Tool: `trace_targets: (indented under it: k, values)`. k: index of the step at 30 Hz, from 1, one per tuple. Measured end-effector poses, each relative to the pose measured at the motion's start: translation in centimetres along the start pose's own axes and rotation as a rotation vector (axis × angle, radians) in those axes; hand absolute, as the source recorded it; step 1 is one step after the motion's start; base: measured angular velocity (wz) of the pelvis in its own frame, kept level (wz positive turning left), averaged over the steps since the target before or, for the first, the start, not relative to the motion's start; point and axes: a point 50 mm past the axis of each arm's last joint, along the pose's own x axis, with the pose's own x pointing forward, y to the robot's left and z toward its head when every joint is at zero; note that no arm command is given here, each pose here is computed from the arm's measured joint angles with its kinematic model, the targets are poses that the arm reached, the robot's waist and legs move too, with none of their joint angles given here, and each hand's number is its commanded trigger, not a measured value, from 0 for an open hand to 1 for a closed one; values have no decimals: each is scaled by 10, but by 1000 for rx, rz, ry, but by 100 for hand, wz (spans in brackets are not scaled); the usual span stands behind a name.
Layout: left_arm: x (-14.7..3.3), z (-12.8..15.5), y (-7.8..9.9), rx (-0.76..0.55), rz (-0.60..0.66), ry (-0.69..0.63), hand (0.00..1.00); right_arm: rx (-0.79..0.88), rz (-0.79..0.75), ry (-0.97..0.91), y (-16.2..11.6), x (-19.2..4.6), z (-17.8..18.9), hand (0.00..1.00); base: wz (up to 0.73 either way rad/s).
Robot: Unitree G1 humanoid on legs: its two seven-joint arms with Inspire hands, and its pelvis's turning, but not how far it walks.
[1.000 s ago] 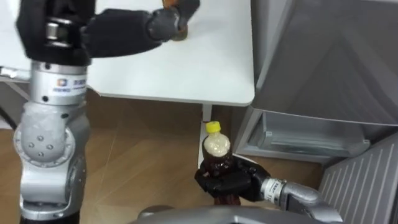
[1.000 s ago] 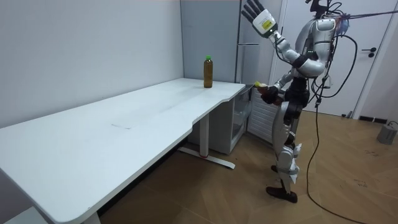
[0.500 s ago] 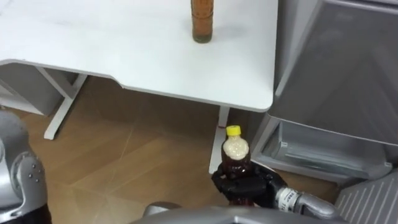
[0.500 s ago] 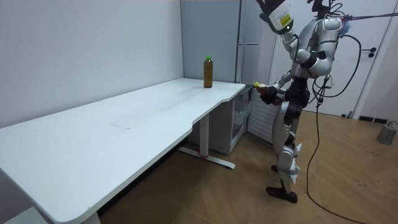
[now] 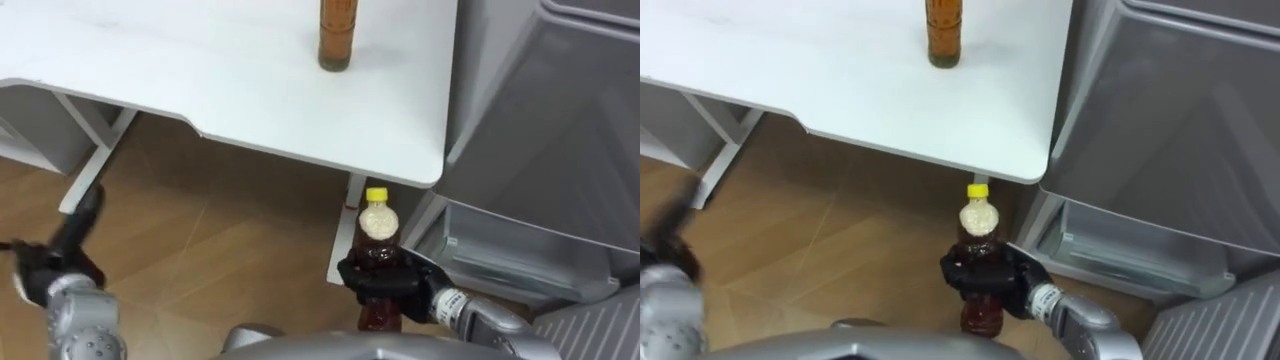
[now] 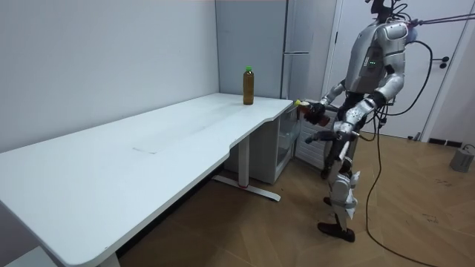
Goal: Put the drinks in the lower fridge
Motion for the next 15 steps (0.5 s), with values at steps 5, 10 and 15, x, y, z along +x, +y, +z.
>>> trace_targets:
  k: [5,10,15]
  values:
    - [1,-29,67,13,171,167,0,29,-44,7,-2,3,3,100,-10]
    - [-4,-45,112,161,288,286,0,44,-72,35,-5,2,1,100,0]
    - [-7,-56,120,512,239,368,0,51,-92,43,-6,1,0,100,3]
